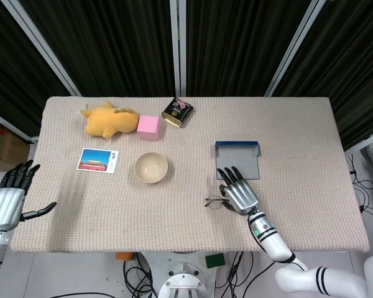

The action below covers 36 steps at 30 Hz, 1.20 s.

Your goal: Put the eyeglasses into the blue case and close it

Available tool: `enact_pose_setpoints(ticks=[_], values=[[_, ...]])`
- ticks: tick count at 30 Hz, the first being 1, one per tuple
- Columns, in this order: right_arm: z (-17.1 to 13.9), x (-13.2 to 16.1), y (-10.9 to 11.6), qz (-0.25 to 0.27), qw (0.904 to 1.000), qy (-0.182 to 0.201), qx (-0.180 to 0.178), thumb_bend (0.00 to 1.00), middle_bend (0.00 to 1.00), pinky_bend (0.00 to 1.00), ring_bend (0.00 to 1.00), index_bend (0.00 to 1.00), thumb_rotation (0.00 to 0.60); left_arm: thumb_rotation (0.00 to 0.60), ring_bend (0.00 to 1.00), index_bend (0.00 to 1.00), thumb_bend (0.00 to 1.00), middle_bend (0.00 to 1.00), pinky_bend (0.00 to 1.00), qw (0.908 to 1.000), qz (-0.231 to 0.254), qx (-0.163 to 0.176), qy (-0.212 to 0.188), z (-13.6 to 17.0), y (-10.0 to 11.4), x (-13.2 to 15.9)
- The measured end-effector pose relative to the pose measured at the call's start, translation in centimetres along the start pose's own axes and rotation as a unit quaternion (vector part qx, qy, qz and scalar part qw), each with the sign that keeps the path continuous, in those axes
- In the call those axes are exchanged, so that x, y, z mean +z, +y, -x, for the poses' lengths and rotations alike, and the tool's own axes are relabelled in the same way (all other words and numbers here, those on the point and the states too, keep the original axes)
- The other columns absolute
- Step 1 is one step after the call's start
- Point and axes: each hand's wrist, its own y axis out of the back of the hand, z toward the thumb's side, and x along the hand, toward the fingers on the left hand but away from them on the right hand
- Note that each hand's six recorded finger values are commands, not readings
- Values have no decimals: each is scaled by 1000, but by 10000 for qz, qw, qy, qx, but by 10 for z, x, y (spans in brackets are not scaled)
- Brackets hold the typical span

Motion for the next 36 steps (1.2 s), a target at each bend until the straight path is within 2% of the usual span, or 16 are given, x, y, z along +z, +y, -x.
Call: enact_pose_setpoints(ticks=[3,14,19,28,36], values=[[0,-1,0,-2,10000,-13,15,743,69,0,0,597,600,58,0,63,0,0,106,10000,-11,-12,-9,0,-1,0],[0,-3,-5,-23,9998,-59,162,785,70,0,0,633,600,57,0,63,0,0,106,10000,2,-23,1,0,-1,-1],[-1,-3,-3,21,9999,-82,106,811,70,0,0,643,600,57,0,63,0,0,106,10000,-2,-9,1,0,-1,-1],[3,-23,18,51,9995,-252,-199,827,70,0,0,660,600,56,0,63,0,0,106,10000,-3,-48,11,1,-3,-2],[36,-57,37,-242,9984,-440,-247,826,56,0,0,655,600,59,0,63,0,0,106,9999,-2,-103,91,1,-5,-6]])
